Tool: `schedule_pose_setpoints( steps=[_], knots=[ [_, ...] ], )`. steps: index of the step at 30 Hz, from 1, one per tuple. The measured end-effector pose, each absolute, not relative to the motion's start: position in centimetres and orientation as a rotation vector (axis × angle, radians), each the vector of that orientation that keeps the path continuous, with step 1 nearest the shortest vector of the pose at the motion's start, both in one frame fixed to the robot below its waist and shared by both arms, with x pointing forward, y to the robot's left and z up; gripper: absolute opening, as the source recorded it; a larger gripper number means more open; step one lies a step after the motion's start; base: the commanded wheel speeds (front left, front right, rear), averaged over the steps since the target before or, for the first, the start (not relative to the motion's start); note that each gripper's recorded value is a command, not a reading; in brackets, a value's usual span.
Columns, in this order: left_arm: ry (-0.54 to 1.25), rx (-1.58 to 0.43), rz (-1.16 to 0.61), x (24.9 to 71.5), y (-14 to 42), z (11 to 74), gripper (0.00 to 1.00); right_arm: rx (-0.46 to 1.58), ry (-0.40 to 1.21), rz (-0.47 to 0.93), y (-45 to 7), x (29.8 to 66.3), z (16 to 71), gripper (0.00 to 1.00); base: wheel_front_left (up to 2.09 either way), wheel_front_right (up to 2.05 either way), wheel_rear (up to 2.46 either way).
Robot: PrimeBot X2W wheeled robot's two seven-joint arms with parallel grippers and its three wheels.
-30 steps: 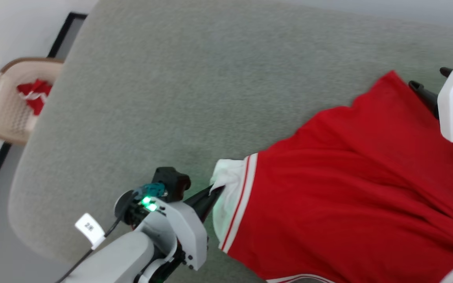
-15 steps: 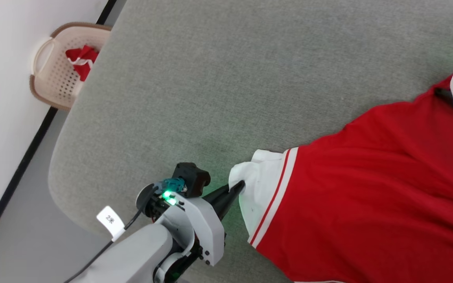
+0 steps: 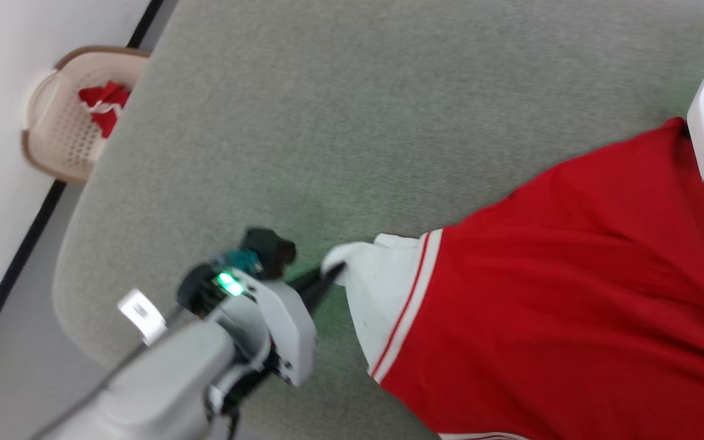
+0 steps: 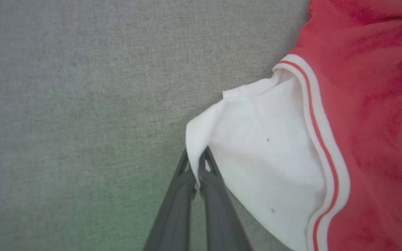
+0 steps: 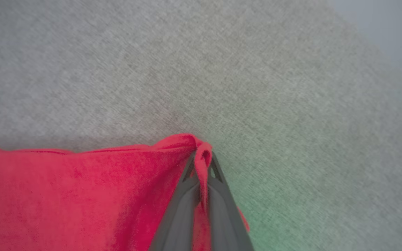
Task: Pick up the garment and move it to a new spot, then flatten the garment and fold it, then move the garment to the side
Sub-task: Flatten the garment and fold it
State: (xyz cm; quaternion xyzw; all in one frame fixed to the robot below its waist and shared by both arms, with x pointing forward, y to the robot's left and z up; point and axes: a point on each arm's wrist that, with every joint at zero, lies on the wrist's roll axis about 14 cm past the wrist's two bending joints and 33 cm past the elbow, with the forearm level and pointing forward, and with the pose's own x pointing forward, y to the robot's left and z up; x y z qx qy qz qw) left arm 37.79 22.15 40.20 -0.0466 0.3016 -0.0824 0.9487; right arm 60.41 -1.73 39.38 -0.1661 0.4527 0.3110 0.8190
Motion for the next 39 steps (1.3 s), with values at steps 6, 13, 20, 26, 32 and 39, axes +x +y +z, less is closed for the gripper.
schedule_pose_setpoints(
  steps=[6, 13, 20, 26, 32, 39],
  knots=[
    [0.559, 0.033, -0.205, 41.3, 24.1, 44.7, 0.00, -0.325, 0.829, 0.642, -2.1, 61.4, 43.9, 0.00, 0.00, 0.00, 0.00],
    [0.426, 0.241, -0.244, 46.4, 25.6, 54.6, 0.00, -0.276, 0.571, 0.648, -2.0, 62.0, 52.9, 0.00, 0.00, 0.00, 0.00],
    [0.273, 0.377, -0.206, 50.3, 26.0, 65.1, 0.00, -0.232, 0.295, 0.612, -3.3, 61.5, 62.7, 0.00, 0.00, 0.00, 0.00],
    [0.110, 0.433, -0.169, 52.0, 25.1, 73.6, 0.00, -0.211, 0.080, 0.562, -5.1, 60.1, 70.5, 0.00, 0.00, 0.00, 0.00],
    [-0.040, 0.460, -0.147, 52.1, 23.8, 80.2, 0.00, -0.224, -0.049, 0.512, -7.2, 58.0, 75.4, 0.00, 0.00, 0.00, 0.00],
    [-0.219, 0.464, -0.127, 51.5, 22.6, 86.5, 0.00, -0.208, -0.137, 0.428, -10.4, 56.1, 79.4, 0.00, 0.00, 0.00, 0.00]
  ],
)
